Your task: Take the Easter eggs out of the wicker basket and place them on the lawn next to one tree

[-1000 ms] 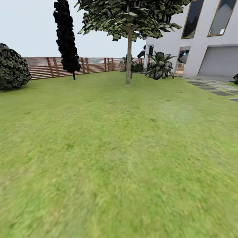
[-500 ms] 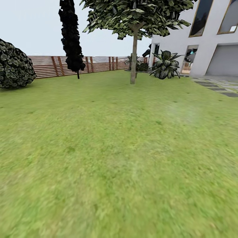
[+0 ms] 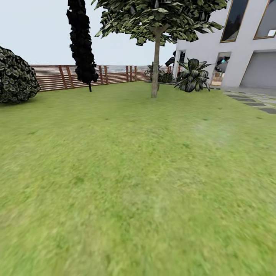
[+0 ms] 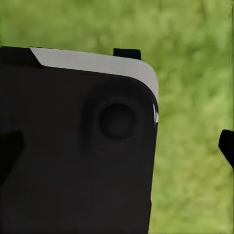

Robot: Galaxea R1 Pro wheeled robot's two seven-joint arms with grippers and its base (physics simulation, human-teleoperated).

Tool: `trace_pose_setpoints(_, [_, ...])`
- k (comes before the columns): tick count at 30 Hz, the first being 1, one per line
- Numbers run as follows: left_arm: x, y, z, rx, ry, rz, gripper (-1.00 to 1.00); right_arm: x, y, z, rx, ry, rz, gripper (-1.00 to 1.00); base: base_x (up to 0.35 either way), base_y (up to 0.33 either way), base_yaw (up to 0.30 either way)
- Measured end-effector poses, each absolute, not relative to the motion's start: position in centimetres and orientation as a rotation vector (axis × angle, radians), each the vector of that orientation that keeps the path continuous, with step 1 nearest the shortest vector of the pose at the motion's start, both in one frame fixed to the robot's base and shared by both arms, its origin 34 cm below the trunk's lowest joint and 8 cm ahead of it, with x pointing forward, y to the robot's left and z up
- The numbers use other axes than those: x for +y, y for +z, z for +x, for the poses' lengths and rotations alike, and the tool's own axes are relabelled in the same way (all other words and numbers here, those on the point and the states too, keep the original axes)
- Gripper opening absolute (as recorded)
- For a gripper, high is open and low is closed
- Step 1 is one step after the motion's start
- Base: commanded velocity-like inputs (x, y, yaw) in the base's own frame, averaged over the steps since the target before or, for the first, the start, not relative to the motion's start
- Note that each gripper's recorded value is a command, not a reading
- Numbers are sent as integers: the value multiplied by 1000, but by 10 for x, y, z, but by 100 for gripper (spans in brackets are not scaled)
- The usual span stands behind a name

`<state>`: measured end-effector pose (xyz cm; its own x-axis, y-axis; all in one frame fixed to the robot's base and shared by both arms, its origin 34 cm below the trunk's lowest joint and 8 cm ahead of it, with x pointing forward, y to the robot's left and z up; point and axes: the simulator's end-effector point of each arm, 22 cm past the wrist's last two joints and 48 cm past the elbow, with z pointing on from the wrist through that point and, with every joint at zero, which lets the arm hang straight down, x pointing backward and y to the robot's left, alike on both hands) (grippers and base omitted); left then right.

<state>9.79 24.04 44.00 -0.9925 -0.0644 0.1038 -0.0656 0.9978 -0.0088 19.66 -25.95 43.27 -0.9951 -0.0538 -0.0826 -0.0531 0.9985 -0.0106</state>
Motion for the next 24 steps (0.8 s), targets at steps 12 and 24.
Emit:
trace_pose_setpoints(12, [241,440,98,-3036,17,97,100,-261,433,198,3054,-16,-84,100,339,0,0])
trace_pose_setpoints(24, [242,440,98,-3036,15,96,100,-260,433,198,3054,-15,-84,100,339,0,88])
